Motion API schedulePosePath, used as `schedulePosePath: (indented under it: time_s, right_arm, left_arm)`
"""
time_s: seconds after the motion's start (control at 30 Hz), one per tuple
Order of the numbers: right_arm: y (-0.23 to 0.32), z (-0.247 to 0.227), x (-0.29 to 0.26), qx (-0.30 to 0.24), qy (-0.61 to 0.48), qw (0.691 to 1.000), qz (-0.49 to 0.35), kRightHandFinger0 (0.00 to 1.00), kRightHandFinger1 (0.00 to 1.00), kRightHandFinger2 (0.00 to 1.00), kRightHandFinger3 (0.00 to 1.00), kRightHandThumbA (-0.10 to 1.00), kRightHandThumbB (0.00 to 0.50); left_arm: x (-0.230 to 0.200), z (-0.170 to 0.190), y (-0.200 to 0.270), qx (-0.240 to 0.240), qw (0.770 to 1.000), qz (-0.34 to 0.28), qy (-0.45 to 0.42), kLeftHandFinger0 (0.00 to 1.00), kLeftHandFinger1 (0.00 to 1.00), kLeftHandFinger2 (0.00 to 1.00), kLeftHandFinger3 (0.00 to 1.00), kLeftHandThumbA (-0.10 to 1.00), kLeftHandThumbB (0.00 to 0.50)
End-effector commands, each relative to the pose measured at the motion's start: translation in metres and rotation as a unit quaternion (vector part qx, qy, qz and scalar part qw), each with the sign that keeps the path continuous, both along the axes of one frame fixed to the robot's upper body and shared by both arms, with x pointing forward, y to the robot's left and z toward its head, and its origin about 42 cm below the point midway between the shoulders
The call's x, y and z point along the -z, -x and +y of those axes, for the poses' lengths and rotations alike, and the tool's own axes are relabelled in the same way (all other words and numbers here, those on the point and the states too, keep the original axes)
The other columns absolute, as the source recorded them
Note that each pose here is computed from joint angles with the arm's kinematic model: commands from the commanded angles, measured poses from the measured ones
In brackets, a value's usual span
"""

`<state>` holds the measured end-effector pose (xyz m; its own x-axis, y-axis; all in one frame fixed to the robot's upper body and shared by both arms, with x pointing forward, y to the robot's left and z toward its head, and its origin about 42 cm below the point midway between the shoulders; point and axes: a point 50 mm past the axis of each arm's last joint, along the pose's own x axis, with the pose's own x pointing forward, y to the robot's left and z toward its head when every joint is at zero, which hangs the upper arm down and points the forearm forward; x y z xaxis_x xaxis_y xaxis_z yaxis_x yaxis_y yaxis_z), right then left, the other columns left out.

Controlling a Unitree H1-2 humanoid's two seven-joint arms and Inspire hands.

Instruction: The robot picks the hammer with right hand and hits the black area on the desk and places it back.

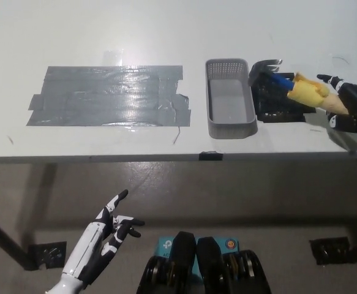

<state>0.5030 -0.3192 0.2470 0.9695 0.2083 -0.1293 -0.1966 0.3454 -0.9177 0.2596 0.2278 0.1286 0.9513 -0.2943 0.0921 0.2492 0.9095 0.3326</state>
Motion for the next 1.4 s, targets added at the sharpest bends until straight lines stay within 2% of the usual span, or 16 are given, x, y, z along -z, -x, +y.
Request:
schedulePosePath:
  time_s: [0.0,0.17,0.23,0.37,0.5,0.57,0.73,0.83,0.97,1.03,1.1,1.17,1.2,1.27,1.3,1.37]
  right_arm:
    - [-0.007,-0.001,-0.031,-0.023,0.016,0.999,-0.040,0.01,0.54,0.95,0.99,-0.10,0.125]
    - [-0.007,-0.008,-0.035,-0.019,0.021,0.999,-0.038,0.03,0.58,0.96,1.00,-0.10,0.124]
    - [-0.007,-0.009,-0.039,-0.012,0.019,0.999,-0.040,0.03,0.58,0.96,1.00,-0.10,0.125]
    - [-0.008,-0.014,-0.050,-0.006,-0.010,0.999,-0.049,0.00,0.56,0.93,0.99,-0.10,0.110]
    - [-0.011,-0.016,-0.068,0.027,-0.105,0.993,-0.040,0.11,0.65,0.95,1.00,-0.10,0.110]
    - [-0.010,-0.016,-0.081,0.033,-0.147,0.988,-0.038,0.14,0.68,0.98,1.00,-0.10,0.114]
    - [-0.014,-0.020,-0.103,0.029,-0.251,0.967,-0.043,0.16,0.64,0.91,0.97,-0.10,0.111]
    - [-0.011,-0.019,-0.112,0.030,-0.236,0.970,-0.048,0.22,0.67,0.94,0.97,-0.10,0.116]
    - [-0.012,-0.026,-0.106,0.014,-0.193,0.980,-0.052,0.20,0.63,0.89,0.91,-0.10,0.125]
    - [-0.012,-0.026,-0.093,0.031,-0.156,0.987,-0.030,0.17,0.61,0.88,0.90,-0.10,0.119]
    - [-0.008,-0.023,-0.081,0.046,-0.115,0.992,-0.008,0.18,0.65,0.95,0.99,-0.10,0.113]
    - [-0.006,-0.022,-0.068,0.040,-0.098,0.994,0.009,0.20,0.68,0.97,1.00,-0.10,0.119]
    - [-0.005,-0.022,-0.063,0.038,-0.084,0.996,0.015,0.21,0.66,0.96,1.00,-0.10,0.130]
    - [-0.006,-0.021,-0.057,0.036,-0.081,0.996,0.024,0.13,0.58,0.93,0.98,-0.10,0.149]
    - [-0.007,-0.023,-0.051,0.030,-0.078,0.996,0.031,0.05,0.49,0.89,0.95,-0.10,0.160]
    - [-0.005,-0.028,-0.047,0.019,-0.050,0.998,0.034,0.00,0.41,0.83,0.98,-0.10,0.129]
  left_arm:
    - [-0.012,0.003,-0.003,0.009,1.000,-0.029,-0.006,0.79,0.57,0.64,1.00,0.92,0.005]
    - [-0.012,0.003,-0.002,0.008,0.999,-0.030,-0.007,0.80,0.57,0.64,1.00,0.92,0.000]
    - [-0.011,0.003,-0.002,0.007,1.000,-0.029,-0.005,0.78,0.57,0.64,1.00,0.92,0.000]
    - [-0.011,0.003,-0.002,0.007,1.000,-0.027,-0.008,0.78,0.57,0.64,1.00,0.92,0.001]
    - [-0.009,0.003,-0.001,0.008,1.000,-0.028,-0.008,0.79,0.56,0.65,1.00,0.92,0.000]
    - [-0.009,0.003,0.000,0.006,1.000,-0.025,-0.004,0.70,0.57,0.66,1.00,0.92,0.001]
    - [-0.009,0.001,0.000,0.003,1.000,-0.021,0.003,0.66,0.57,0.67,1.00,0.93,0.014]
    - [-0.010,0.002,0.000,0.001,1.000,-0.025,0.000,0.66,0.57,0.67,1.00,0.93,0.006]
    - [-0.011,0.003,-0.001,0.001,1.000,-0.025,0.005,0.66,0.57,0.67,1.00,0.92,0.012]
    - [-0.010,0.003,0.000,0.000,1.000,-0.023,0.001,0.65,0.57,0.67,1.00,0.93,0.018]
    - [-0.009,0.004,0.001,0.001,1.000,-0.020,-0.006,0.66,0.57,0.67,1.00,0.95,0.014]
    - [-0.009,0.004,0.002,0.001,1.000,-0.020,-0.004,0.67,0.58,0.68,1.00,0.94,0.013]
    - [-0.009,0.004,0.003,-0.001,1.000,-0.021,-0.003,0.67,0.58,0.68,1.00,0.94,0.014]
    - [-0.010,0.005,0.003,-0.003,1.000,-0.022,-0.002,0.68,0.58,0.67,1.00,0.94,0.015]
    - [-0.010,0.006,0.003,-0.005,1.000,-0.024,-0.001,0.67,0.57,0.67,1.00,0.93,0.012]
    - [-0.011,0.008,0.003,-0.006,1.000,-0.024,0.000,0.67,0.57,0.67,1.00,0.93,0.013]
